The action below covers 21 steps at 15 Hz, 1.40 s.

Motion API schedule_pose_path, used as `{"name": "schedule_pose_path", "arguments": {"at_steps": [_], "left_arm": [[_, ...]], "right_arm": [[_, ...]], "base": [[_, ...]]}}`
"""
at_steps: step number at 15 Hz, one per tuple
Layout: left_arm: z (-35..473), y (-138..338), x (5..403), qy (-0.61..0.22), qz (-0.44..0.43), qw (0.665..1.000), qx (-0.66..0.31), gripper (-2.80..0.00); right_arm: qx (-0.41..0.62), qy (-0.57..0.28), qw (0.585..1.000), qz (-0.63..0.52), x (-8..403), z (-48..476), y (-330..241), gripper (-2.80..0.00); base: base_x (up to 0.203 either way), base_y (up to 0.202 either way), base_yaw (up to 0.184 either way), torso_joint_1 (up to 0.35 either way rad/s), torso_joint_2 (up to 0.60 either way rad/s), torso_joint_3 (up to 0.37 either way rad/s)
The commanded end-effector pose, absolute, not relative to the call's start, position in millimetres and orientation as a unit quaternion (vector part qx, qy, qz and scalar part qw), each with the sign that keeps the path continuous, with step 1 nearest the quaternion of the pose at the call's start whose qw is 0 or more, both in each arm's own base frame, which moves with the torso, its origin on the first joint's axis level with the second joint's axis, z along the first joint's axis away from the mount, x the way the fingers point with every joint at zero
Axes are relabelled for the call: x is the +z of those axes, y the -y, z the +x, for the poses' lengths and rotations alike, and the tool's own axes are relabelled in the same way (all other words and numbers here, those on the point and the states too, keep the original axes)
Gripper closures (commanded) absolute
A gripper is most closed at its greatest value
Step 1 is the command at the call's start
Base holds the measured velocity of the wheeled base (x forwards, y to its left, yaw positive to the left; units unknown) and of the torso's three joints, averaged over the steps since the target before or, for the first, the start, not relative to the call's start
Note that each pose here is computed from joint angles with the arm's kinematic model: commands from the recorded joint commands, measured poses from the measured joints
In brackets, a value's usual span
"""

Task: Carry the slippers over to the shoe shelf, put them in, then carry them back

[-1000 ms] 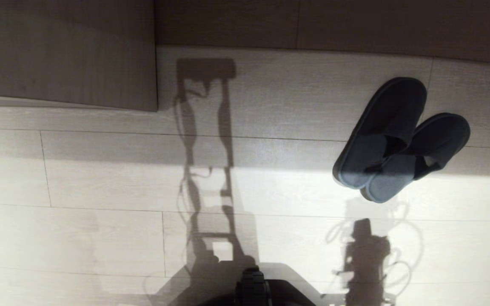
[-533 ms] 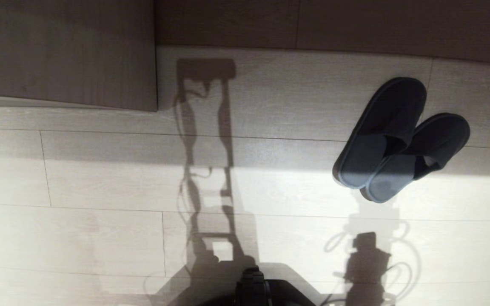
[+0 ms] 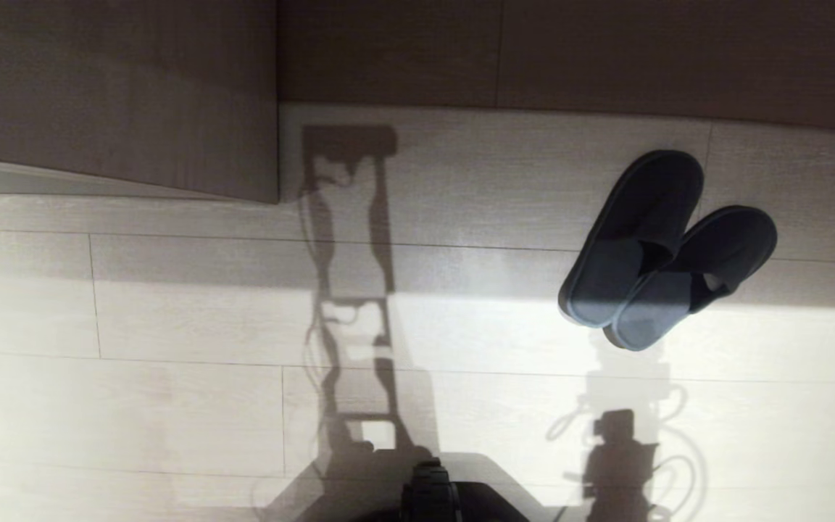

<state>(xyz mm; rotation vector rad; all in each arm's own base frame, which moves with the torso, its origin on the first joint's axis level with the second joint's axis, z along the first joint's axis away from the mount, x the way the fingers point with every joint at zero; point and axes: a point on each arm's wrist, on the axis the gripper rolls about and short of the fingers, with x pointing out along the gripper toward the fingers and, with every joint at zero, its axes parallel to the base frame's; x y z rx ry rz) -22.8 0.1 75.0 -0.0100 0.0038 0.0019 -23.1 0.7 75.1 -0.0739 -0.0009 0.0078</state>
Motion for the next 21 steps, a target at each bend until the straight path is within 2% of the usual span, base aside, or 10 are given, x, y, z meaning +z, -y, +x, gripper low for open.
{"name": "schedule_pose_path", "arguments": {"at_steps": [1,21], "left_arm": [[-22.8,-0.1,75.0,-0.002,-0.006,1.000,0.001,0.00],[-22.8,-0.1,75.0,-0.002,-0.008,1.000,0.002,0.00]], "right_arm": [[0.005,0.000,0.999,-0.034,75.1,-23.0,-0.8,0.00],[0.004,0.000,1.000,-0.030,75.1,-23.0,-0.7,0.00]], "base": [[0.000,0.000,0.000,0.005,0.00,0.198],[0.000,0.000,0.000,0.001,0.00,0.205]]}}
